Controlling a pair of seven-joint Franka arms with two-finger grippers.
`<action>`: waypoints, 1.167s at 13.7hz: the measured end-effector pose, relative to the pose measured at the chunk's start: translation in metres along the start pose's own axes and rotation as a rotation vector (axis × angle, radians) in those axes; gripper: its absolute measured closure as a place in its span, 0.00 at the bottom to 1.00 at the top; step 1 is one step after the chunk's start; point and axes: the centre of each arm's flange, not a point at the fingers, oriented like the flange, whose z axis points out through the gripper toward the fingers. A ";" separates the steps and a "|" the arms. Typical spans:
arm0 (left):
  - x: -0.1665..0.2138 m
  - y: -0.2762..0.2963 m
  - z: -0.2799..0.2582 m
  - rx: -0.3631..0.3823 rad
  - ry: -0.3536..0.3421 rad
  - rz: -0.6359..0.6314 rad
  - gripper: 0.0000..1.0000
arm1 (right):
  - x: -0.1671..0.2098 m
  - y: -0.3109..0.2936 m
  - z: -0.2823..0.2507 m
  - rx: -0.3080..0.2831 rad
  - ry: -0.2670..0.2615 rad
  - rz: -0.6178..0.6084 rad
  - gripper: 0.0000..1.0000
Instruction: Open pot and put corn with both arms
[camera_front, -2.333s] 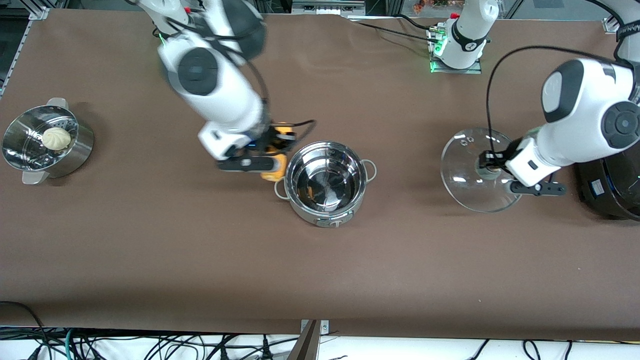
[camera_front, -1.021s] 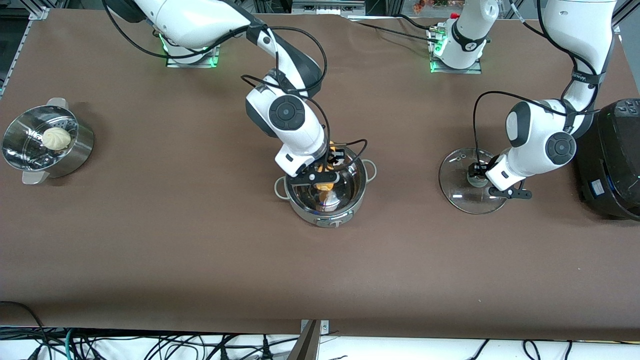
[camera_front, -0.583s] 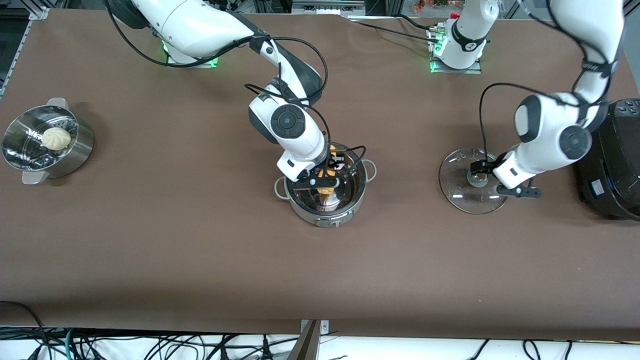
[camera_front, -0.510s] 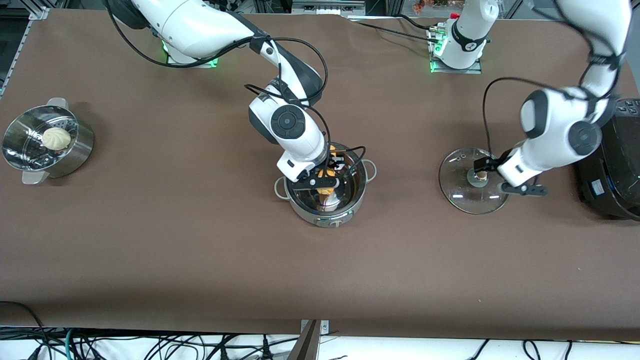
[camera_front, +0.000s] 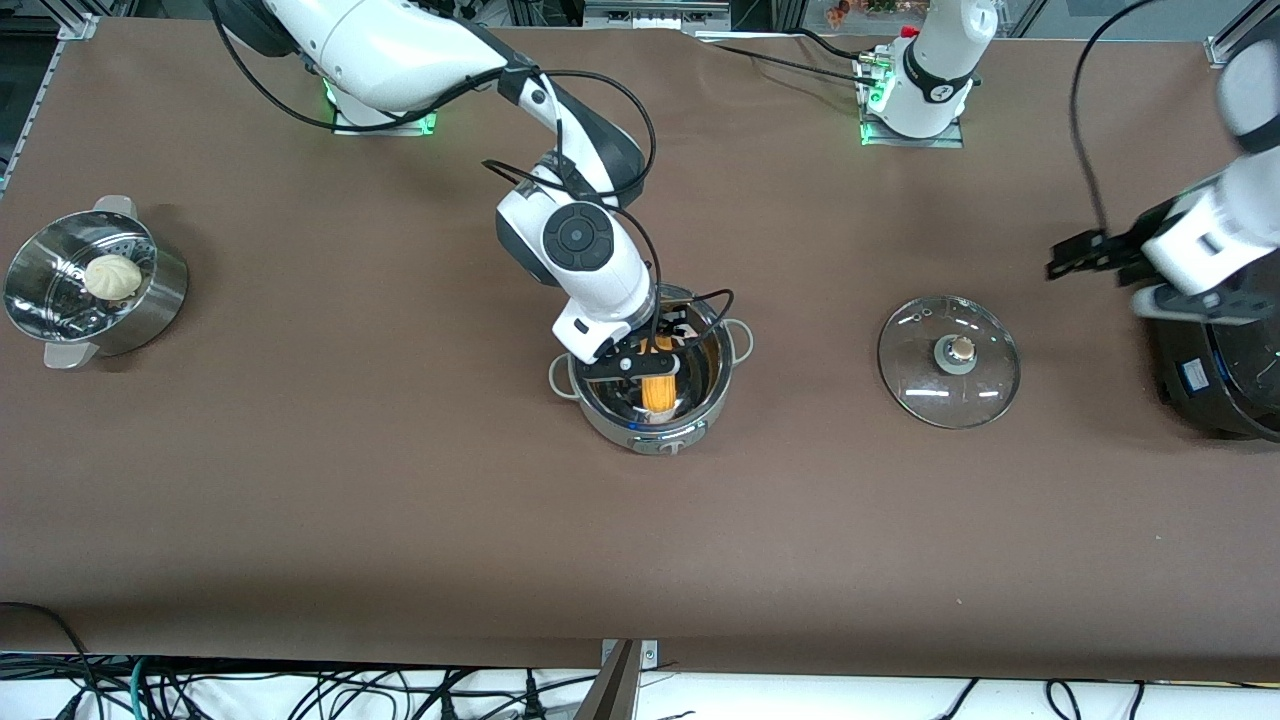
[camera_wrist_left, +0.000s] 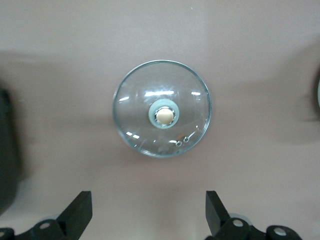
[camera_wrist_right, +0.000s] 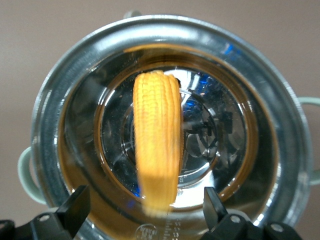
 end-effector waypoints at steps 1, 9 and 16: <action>-0.004 0.006 -0.024 0.011 -0.002 -0.014 0.00 | 0.003 0.003 -0.014 -0.019 0.014 -0.018 0.00; -0.016 0.033 -0.096 0.067 0.033 -0.113 0.00 | 0.056 0.194 -0.223 -0.194 -0.032 -0.126 0.00; -0.013 0.033 -0.093 0.067 0.028 -0.153 0.00 | 0.064 0.402 -0.317 -0.217 -0.081 -0.032 0.00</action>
